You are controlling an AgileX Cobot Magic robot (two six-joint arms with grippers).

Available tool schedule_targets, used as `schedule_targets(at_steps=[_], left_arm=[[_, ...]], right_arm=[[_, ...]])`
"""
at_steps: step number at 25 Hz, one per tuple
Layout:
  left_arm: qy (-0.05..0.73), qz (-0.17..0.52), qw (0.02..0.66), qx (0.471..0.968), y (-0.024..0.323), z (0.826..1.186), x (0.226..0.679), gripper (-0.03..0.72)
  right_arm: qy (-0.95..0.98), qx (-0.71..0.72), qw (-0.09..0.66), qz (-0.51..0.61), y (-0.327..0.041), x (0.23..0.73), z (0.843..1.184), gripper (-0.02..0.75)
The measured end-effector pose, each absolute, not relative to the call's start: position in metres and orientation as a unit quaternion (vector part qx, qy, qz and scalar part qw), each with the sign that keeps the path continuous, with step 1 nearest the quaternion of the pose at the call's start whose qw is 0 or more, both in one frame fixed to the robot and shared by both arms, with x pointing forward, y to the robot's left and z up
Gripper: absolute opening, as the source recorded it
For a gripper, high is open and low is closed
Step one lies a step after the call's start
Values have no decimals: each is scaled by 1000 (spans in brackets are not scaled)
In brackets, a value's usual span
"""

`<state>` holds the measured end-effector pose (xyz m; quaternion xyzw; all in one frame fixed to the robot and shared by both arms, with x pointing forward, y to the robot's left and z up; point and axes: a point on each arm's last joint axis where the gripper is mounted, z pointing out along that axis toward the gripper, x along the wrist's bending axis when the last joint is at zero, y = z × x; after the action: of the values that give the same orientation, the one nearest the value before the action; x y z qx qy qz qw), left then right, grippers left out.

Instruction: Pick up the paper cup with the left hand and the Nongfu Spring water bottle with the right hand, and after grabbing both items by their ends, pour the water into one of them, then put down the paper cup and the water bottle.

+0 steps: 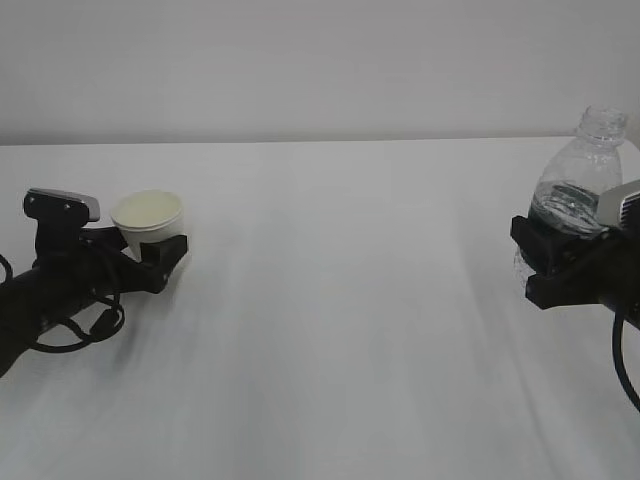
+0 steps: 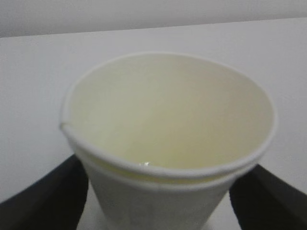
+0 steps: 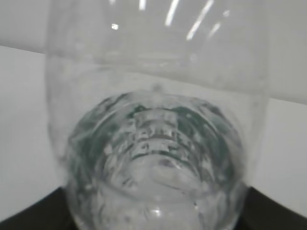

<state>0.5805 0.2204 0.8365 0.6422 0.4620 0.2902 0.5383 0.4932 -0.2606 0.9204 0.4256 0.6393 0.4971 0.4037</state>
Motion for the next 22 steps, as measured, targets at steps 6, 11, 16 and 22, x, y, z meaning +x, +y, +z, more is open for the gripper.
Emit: schedule_targets(at_steps=[6,11,16,22], left_arm=[[453,289,543,645,218,832,588,643],[451,292,546,644,217,834,591,633],[452,291,545,643,217,833,590,598],[444,286,547,649,216,833,590,536]], right_arm=[[639,426,404,497,-261,493,920,404],[639,426,404,497,-261,493,920,404],[639,426,404,497,-261,493,920,404],[639,426,404,497,-261,493,920,404]])
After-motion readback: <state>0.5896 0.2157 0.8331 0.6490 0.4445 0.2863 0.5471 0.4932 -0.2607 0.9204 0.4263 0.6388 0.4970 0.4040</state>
